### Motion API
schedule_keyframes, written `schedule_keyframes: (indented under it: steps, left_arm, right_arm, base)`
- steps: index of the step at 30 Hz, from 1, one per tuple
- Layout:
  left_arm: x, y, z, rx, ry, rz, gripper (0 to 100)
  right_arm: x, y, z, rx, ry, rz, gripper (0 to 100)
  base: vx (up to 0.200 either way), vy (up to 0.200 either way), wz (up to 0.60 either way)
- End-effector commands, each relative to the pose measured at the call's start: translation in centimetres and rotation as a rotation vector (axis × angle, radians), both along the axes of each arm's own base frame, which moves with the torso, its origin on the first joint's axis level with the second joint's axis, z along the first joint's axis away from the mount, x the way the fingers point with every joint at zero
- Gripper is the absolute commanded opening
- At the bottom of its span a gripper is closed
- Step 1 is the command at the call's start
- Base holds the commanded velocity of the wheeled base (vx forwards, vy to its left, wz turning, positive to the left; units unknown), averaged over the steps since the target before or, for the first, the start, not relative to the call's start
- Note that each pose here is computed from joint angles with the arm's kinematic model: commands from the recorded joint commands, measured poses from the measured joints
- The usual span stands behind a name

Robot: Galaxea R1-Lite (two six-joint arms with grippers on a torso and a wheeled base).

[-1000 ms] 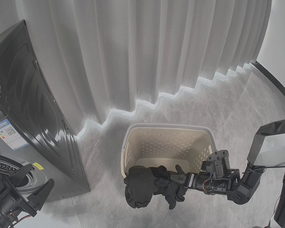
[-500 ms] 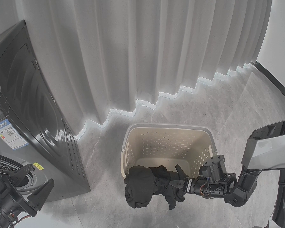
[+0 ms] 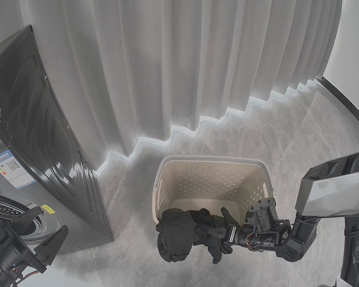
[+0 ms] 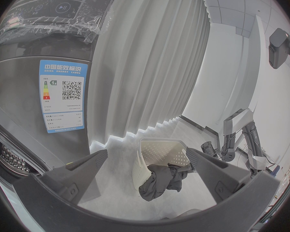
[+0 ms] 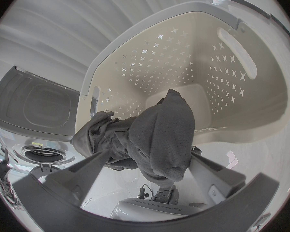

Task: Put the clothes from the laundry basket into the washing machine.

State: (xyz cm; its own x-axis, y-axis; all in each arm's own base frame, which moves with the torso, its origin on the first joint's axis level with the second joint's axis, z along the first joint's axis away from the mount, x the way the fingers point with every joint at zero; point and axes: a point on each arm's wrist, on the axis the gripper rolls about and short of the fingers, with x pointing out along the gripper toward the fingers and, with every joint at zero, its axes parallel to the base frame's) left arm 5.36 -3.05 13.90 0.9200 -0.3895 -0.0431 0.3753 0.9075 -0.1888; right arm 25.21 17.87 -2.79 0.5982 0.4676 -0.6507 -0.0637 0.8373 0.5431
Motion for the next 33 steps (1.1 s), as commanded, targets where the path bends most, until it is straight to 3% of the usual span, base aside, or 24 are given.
schedule_keyframes:
  steps: [1,12,16,20,25,28,30,33]
  left_arm:
    - [-0.1,0.1,-0.5,0.010,0.015,0.000,100]
    - [-0.1,0.1,-0.5,0.009,0.013,0.000,100]
    - [-0.1,0.1,-0.5,0.007,0.013,0.000,100]
    - [-0.1,0.1,-0.5,0.008,0.012,0.000,100]
    - [-0.1,0.1,-0.5,0.007,0.011,0.000,100]
    - [-0.1,0.1,-0.4,0.006,0.008,0.000,100]
    - [-0.1,0.1,-0.4,0.006,0.008,0.002,100]
    - [-0.1,0.1,-0.4,0.006,0.008,0.000,100]
  right_arm:
    - [0.1,0.0,-0.3,-0.004,0.006,-0.003,0]
    - [-0.2,-0.3,-0.4,-0.011,0.014,-0.006,0]
    - [-1.1,-0.7,1.6,0.003,-0.029,-0.002,0]
    - [-2.6,-1.9,8.2,0.097,-0.198,0.004,0]
    - [-4.9,-3.4,14.7,0.197,-0.366,0.017,0]
    - [-5.8,-3.9,16.8,0.224,-0.408,0.033,0]
    - [-7.2,-4.1,19.6,0.281,-0.473,0.077,0]
    - [-7.8,-4.8,21.2,0.307,-0.540,0.101,0]
  base:
    - [0.000,0.000,0.00]
    - [0.000,0.000,0.00]
    - [0.000,0.000,0.00]
    - [0.000,0.000,0.00]
    - [0.000,0.000,0.00]
    - [0.000,0.000,0.00]
    - [0.000,0.000,0.00]
    - [0.000,0.000,0.00]
